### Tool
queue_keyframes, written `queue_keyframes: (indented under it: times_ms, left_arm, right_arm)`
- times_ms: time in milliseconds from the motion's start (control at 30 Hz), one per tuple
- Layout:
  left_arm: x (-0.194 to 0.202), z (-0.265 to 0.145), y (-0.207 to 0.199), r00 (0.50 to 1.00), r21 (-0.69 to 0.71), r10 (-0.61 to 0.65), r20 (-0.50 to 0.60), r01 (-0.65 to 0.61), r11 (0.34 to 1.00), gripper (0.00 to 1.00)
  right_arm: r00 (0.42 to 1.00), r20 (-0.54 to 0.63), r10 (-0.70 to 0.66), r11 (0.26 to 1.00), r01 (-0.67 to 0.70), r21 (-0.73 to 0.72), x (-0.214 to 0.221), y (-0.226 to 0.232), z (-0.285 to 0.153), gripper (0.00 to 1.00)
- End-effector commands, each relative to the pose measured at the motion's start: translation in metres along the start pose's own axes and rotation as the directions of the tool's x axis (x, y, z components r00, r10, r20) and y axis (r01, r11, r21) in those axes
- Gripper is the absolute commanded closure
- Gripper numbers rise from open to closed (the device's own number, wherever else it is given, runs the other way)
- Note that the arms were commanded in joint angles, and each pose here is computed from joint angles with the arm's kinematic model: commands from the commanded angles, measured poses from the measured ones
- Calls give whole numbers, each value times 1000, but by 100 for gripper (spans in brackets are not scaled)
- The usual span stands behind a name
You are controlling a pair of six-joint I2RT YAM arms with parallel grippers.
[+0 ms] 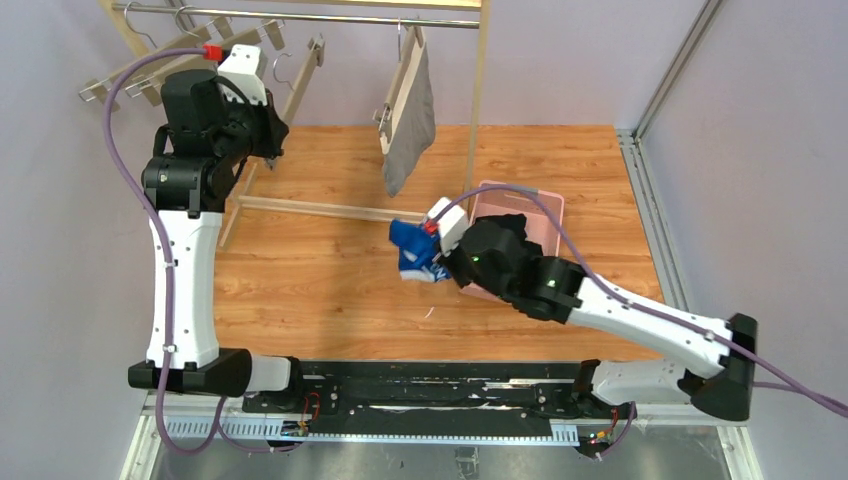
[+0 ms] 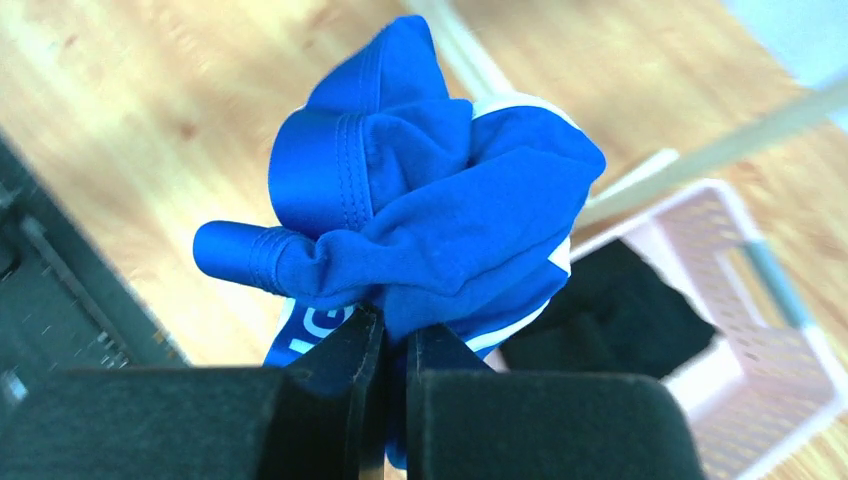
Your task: Remove the underwear clipped to the hanger
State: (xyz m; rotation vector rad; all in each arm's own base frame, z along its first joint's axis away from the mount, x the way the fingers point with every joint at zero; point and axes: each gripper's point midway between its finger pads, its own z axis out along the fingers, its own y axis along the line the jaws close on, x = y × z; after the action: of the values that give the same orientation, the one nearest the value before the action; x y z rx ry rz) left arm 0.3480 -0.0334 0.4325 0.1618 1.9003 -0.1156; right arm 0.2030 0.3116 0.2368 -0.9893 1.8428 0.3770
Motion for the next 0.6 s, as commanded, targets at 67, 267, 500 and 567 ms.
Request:
queue_keyframes:
  times_ms: [67, 267, 500, 567]
  left_arm:
    - [-32, -2, -11, 995, 92, 13, 101, -22, 996, 100]
    - [-50, -7, -9, 988, 91, -2, 154, -12, 996, 100]
    - [-68, -9, -1, 982, 73, -9, 190, -5, 997, 100]
    - [-70, -5, 1, 981, 74, -16, 191, 2, 997, 100]
  right_arm:
    - [997, 50, 51, 923, -66, 379, -10, -112, -47, 99]
    - [985, 67, 157, 836, -169, 522, 11, -176, -63, 100]
    - [965, 8, 263, 814, -226, 534, 54, -201, -47, 99]
    - [959, -6, 282, 813, -236, 533, 64, -203, -40, 99]
